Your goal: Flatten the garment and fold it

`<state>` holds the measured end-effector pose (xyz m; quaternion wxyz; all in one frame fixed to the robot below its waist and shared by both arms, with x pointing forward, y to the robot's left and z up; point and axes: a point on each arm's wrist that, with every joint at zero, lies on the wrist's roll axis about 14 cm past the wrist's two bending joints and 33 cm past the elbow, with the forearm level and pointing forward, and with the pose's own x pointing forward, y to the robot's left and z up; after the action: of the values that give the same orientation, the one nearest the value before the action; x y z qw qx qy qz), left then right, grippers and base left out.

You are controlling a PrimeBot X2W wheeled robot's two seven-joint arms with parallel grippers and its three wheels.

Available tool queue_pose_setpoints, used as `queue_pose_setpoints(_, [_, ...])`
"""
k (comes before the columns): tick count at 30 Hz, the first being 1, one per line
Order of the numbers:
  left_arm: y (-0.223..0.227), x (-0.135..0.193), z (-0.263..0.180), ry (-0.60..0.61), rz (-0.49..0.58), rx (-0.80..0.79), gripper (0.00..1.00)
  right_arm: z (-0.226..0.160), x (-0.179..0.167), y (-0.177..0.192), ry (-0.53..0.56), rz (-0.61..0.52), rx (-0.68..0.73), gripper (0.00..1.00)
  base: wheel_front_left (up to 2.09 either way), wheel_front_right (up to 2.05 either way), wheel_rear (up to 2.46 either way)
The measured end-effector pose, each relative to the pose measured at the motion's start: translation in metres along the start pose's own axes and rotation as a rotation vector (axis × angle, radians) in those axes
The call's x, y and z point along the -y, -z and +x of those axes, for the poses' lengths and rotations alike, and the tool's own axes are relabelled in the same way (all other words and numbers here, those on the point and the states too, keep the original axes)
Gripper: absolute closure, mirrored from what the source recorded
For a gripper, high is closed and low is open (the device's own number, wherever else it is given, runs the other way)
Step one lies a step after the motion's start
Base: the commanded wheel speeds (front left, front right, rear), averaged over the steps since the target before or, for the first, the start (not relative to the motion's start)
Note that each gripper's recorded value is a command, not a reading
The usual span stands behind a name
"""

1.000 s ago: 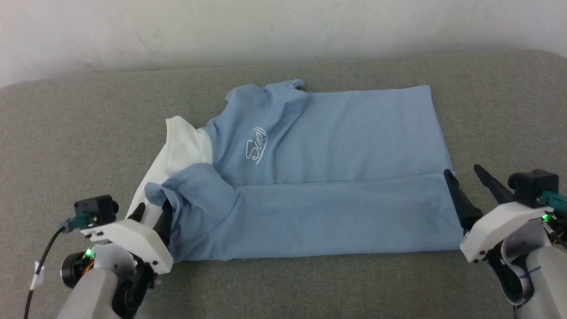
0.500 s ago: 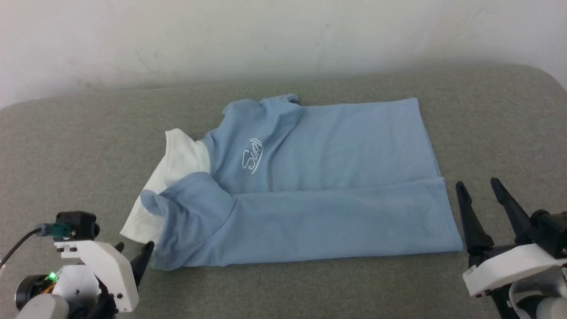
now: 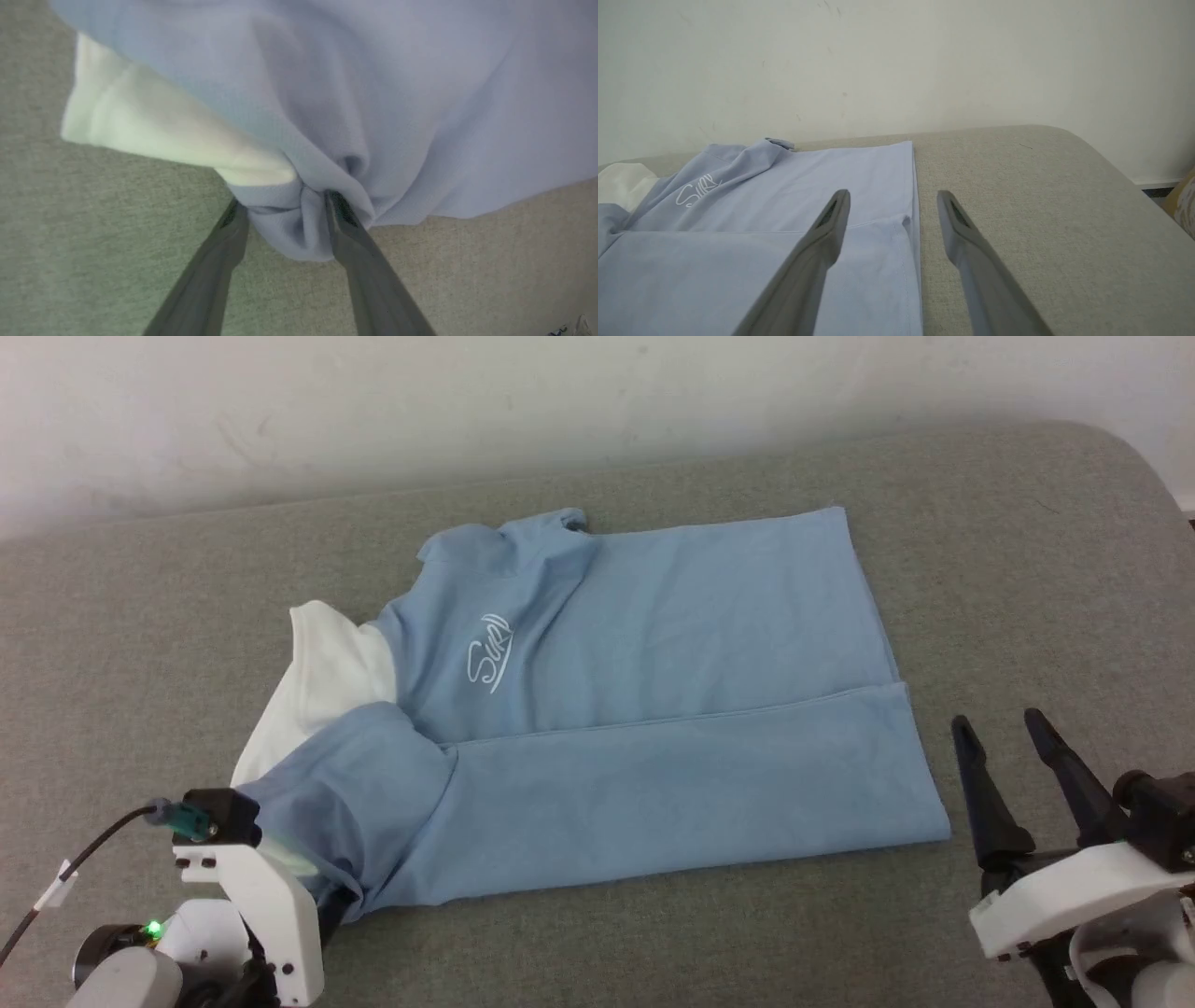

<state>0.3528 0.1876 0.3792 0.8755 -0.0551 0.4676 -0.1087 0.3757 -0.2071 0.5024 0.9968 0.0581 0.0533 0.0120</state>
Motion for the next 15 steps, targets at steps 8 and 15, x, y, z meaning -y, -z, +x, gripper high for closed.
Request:
queue_pose_setpoints(8, [0.002,0.007,0.006,0.049,-0.053,-0.019,1.00,-0.002,0.025,0.045,0.045,0.011,-0.249,0.00,0.00,0.00,0.00])
queue_pose_setpoints(15, [0.001,0.004,0.005,0.053,-0.106,0.003,1.00,0.013,0.023,0.093,-0.012,0.035,-0.517,0.00,0.00,0.00,0.00])
